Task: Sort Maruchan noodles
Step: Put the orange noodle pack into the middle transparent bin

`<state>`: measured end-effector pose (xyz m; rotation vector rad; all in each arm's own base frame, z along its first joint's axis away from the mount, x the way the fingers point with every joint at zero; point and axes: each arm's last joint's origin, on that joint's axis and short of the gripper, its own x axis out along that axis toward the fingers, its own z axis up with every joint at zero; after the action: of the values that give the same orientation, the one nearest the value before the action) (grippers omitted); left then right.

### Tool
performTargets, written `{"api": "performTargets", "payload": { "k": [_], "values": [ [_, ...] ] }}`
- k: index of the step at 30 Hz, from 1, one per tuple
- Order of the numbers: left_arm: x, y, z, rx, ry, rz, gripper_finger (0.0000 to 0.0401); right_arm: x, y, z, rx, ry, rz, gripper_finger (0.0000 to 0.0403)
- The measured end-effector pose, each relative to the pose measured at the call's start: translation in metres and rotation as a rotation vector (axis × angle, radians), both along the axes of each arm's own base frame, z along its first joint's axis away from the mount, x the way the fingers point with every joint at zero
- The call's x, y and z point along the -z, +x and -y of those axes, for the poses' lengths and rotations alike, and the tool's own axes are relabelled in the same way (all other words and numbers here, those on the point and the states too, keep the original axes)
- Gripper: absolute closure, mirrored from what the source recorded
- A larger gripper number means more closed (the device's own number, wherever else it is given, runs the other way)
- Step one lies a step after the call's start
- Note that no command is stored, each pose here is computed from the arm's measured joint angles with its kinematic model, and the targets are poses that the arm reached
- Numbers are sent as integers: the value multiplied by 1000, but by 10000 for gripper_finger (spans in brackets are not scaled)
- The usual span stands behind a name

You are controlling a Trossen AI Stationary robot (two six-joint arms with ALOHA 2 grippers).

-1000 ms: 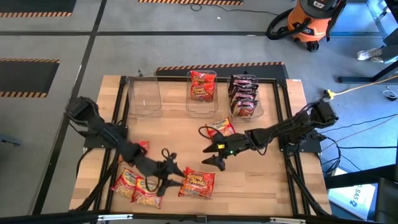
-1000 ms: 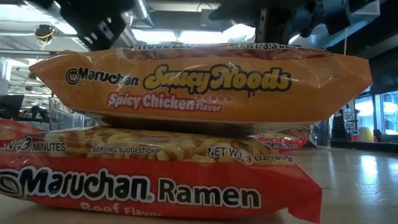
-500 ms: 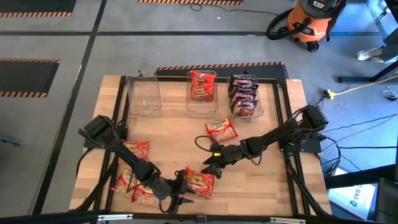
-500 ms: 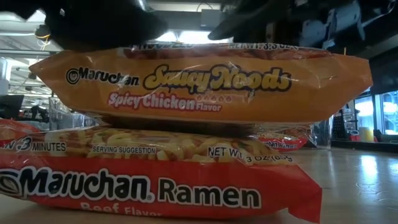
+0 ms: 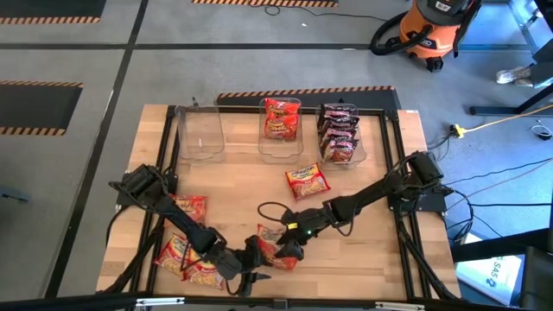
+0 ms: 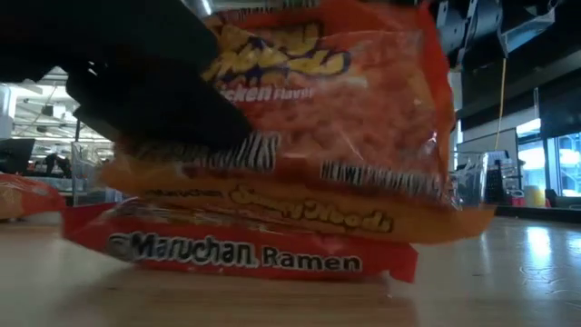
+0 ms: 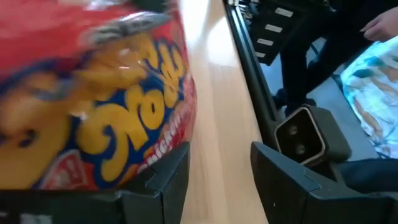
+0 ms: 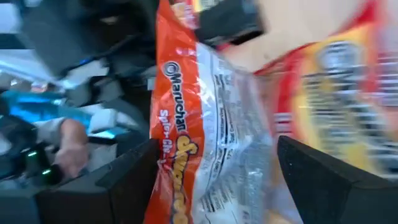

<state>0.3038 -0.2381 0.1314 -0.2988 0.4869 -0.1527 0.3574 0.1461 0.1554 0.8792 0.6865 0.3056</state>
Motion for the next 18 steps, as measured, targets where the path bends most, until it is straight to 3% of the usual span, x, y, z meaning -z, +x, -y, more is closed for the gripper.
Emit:
{"api": "performTargets", "payload": {
  "k": [7,11,18],
  "values": [
    [1,0,-1,-1,6,-7,236,-17,10,-6,-60,2,44,100],
    [1,0,-1,-3,6,-8,236,-23,13,-13,-64,-73,13,100],
    [1,2,-4,-18,8,-6,236,-30,5,-39,-11,-296,-45,100]
  ]
}}
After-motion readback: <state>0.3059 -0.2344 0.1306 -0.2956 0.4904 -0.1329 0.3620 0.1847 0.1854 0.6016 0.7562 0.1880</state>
